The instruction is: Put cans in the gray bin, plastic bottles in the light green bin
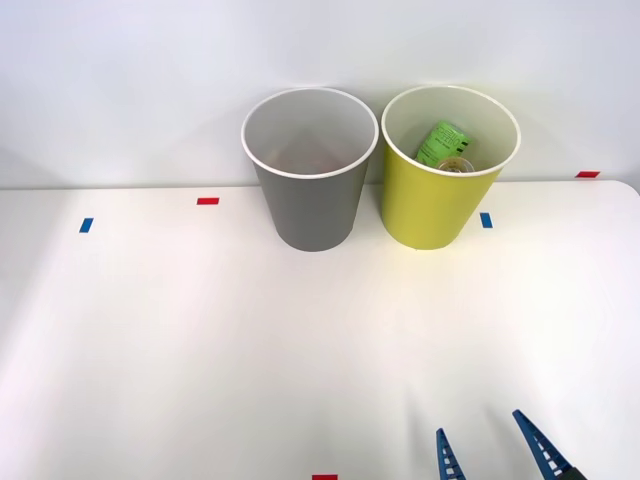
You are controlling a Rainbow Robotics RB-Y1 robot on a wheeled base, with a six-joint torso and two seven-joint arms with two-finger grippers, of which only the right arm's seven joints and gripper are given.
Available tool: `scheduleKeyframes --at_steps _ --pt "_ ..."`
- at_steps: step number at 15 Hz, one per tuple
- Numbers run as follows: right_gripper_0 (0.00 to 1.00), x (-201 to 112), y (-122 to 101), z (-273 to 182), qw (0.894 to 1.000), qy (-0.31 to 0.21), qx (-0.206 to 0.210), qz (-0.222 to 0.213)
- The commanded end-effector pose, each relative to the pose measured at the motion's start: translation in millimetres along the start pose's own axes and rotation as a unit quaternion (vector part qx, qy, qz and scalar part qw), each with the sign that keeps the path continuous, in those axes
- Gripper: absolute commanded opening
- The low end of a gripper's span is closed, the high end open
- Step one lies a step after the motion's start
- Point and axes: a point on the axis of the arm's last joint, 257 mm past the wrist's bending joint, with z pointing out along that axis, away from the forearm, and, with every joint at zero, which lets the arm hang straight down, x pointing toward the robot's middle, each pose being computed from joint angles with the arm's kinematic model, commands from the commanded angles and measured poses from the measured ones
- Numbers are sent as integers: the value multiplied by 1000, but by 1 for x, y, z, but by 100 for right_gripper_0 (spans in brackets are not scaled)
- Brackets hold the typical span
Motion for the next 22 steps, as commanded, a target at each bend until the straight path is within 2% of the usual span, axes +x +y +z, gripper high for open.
scheduleKeyframes --at_steps 1,3,22 --pt "100 1 -1 -2 999 1 13 -53" --pt "100 2 -2 -4 997 2 24 -67" --pt "100 1 -3 -4 997 2 25 -68"
